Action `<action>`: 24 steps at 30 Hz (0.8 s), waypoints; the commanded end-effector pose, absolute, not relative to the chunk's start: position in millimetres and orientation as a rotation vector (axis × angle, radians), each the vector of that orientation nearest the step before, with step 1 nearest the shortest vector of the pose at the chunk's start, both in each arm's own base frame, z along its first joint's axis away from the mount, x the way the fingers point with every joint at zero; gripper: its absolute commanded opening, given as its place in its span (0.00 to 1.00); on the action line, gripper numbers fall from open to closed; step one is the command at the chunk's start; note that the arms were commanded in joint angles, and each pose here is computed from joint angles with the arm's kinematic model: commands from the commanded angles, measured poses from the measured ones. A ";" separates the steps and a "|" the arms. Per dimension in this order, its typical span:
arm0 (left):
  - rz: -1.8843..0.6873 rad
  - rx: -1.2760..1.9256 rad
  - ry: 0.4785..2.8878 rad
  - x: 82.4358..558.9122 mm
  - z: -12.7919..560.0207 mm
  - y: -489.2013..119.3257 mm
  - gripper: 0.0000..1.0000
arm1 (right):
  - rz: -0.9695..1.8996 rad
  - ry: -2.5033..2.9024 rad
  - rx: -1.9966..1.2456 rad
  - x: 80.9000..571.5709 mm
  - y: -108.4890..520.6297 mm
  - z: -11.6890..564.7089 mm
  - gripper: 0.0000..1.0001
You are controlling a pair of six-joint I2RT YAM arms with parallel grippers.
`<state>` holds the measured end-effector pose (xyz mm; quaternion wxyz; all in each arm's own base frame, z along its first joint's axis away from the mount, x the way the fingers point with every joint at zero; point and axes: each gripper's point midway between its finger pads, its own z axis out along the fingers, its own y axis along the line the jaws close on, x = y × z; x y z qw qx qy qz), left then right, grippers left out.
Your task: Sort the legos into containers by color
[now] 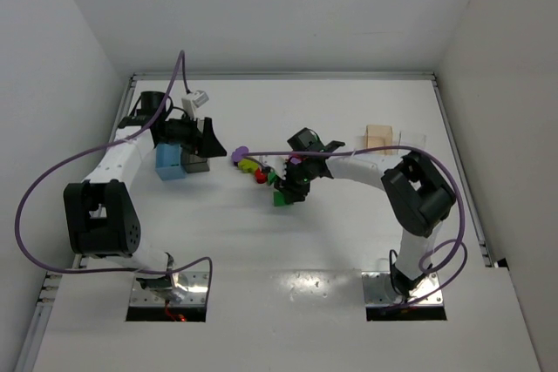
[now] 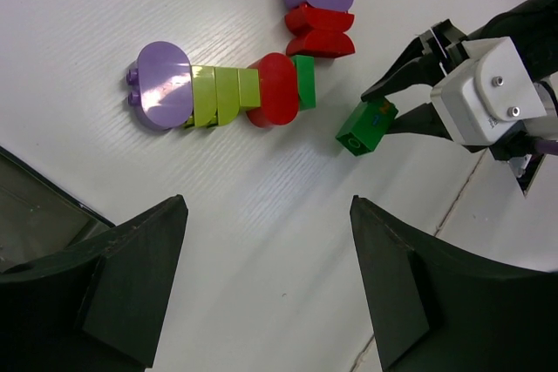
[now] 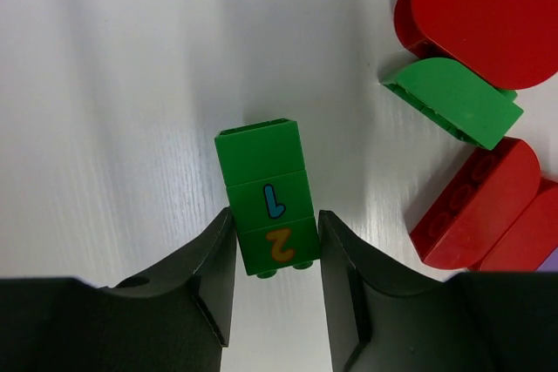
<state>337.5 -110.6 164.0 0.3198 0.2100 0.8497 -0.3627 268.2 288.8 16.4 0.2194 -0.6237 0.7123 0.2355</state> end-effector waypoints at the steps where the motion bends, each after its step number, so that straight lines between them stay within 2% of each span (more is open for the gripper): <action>1: -0.949 0.576 2.159 348.9 181.4 -110.1 0.82 | 0.649 1.982 -1.662 274.6 296.4 21.1 0.26; 4: -0.949 0.576 2.159 348.9 181.4 -110.1 0.82 | 0.642 1.953 -1.662 278.8 299.4 23.0 0.42; 9: -0.949 0.576 2.159 348.9 181.4 -110.1 0.82 | 0.639 1.914 -1.720 277.1 298.1 18.4 0.55; 21: -0.944 0.579 2.151 348.2 184.3 -110.2 0.82 | 0.645 1.905 -1.822 273.2 294.3 12.0 0.58; 24: -0.944 0.579 2.151 348.2 184.3 -110.2 0.82 | 0.640 1.887 -1.827 276.1 296.4 14.7 0.54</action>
